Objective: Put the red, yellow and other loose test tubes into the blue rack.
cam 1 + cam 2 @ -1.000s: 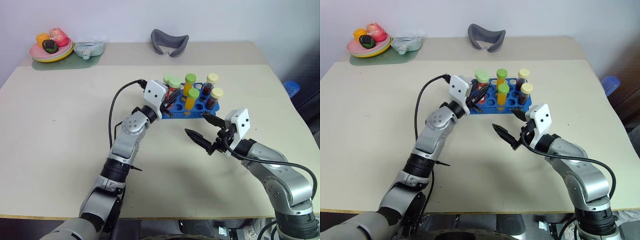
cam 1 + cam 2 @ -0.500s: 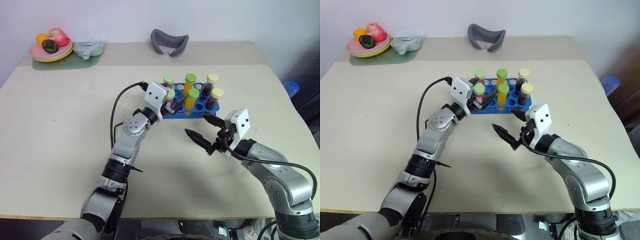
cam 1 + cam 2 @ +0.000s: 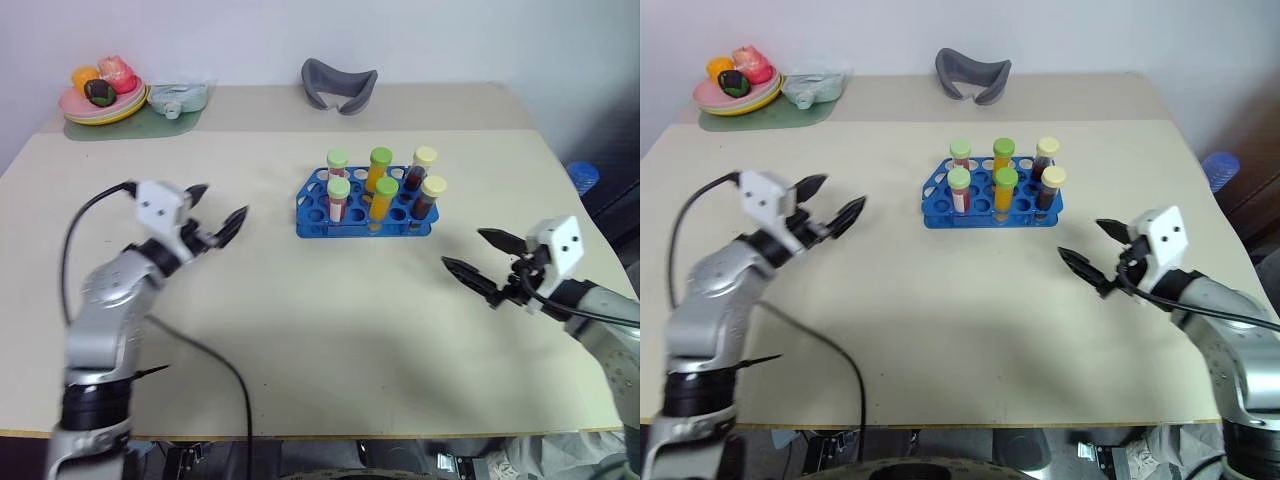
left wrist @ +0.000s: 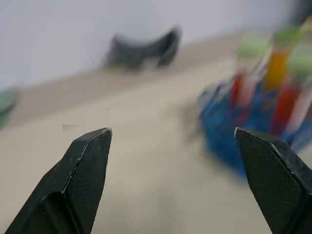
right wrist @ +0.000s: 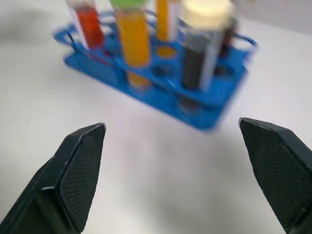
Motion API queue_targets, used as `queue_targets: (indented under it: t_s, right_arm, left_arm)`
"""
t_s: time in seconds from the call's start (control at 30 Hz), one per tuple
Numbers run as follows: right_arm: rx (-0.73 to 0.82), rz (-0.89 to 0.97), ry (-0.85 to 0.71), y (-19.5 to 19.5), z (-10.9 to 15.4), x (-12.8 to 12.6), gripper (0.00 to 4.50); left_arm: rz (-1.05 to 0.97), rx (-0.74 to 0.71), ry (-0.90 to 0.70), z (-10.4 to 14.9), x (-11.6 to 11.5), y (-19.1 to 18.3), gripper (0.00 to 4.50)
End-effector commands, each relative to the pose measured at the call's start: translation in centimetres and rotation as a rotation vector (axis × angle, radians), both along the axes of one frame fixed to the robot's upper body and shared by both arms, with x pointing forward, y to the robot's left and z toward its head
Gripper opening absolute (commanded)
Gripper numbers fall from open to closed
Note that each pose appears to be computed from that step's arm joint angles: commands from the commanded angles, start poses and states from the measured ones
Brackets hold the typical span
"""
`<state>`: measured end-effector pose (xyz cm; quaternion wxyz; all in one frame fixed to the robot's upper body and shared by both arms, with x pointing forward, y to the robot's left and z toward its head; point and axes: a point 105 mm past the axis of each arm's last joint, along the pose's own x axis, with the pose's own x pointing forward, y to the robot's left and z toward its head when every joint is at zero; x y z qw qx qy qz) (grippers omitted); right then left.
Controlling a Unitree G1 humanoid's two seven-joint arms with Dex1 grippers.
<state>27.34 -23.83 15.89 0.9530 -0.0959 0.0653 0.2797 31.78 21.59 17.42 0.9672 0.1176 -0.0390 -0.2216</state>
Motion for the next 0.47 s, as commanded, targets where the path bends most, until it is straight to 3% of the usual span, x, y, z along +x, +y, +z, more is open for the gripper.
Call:
queue_targets:
  t_s: [0.03,0.27,0.47]
  right_arm:
    - [-0.023,-0.013,-0.047,-1.5,1.2,0.0,4.5]
    - [-0.031,-0.018,-0.04,-1.9,0.7,0.8,4.5]
    - [-0.018,-0.001,-0.03,-1.2,0.1,1.7,4.5]
  left_arm:
    - [0.035,0.06,0.027,-0.3,-1.6,2.9,4.13]
    - [0.089,0.081,0.133,-2.8,-4.4,5.2,4.13]
    - [0.111,0.069,0.154,-4.0,-5.4,4.8,4.13]
